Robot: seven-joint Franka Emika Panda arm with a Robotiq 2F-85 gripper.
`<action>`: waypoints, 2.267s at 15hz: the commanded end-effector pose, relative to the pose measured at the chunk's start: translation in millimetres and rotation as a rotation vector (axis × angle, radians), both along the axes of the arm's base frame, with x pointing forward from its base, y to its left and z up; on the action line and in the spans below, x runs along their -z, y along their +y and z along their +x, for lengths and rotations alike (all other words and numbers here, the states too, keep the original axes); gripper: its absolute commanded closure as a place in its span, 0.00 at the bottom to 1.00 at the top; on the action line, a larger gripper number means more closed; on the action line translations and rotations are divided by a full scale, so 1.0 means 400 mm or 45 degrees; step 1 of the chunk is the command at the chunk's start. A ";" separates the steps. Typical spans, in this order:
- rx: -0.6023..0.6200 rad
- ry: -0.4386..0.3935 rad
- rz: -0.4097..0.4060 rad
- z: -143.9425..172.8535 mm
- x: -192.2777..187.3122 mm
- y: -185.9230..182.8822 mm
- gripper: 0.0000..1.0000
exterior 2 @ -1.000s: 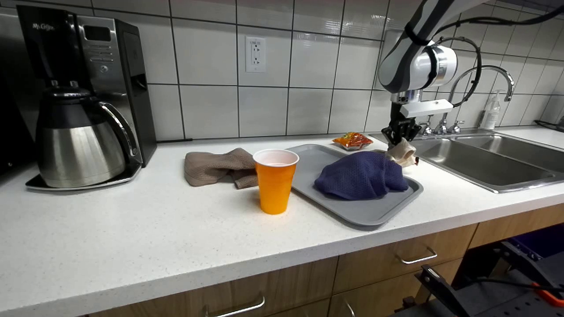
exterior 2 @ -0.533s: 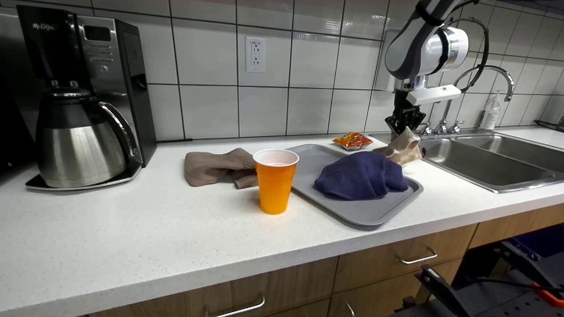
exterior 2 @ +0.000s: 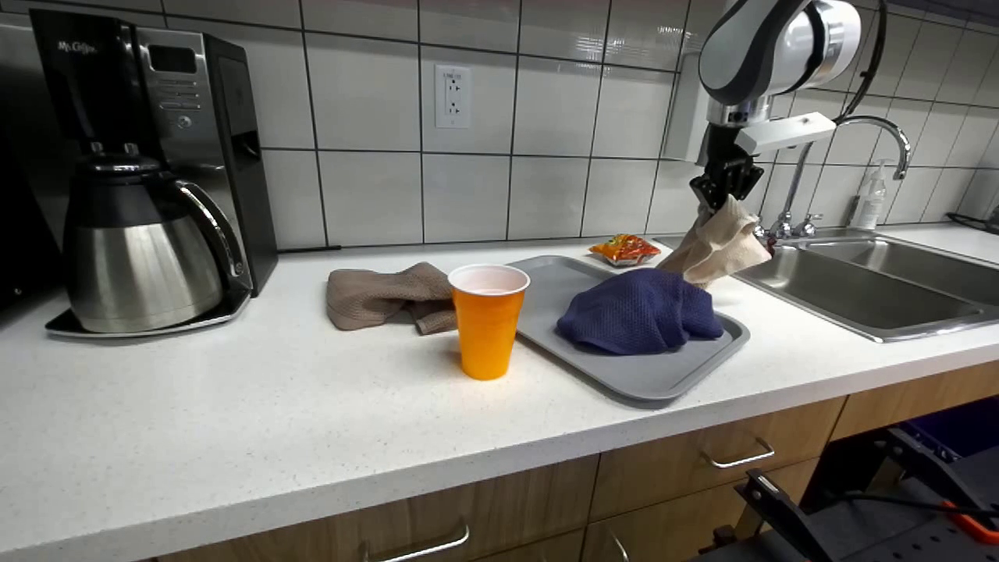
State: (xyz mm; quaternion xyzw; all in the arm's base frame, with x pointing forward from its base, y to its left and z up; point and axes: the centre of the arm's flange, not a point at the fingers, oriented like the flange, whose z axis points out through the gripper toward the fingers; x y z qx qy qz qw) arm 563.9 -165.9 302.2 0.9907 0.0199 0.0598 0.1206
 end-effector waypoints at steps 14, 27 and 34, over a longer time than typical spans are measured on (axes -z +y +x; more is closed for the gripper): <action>-0.231 -0.128 -0.093 -0.068 -0.170 0.167 0.98; -0.424 -0.155 -0.071 -0.083 -0.175 0.350 0.98; -0.553 -0.152 -0.048 -0.109 -0.171 0.449 0.98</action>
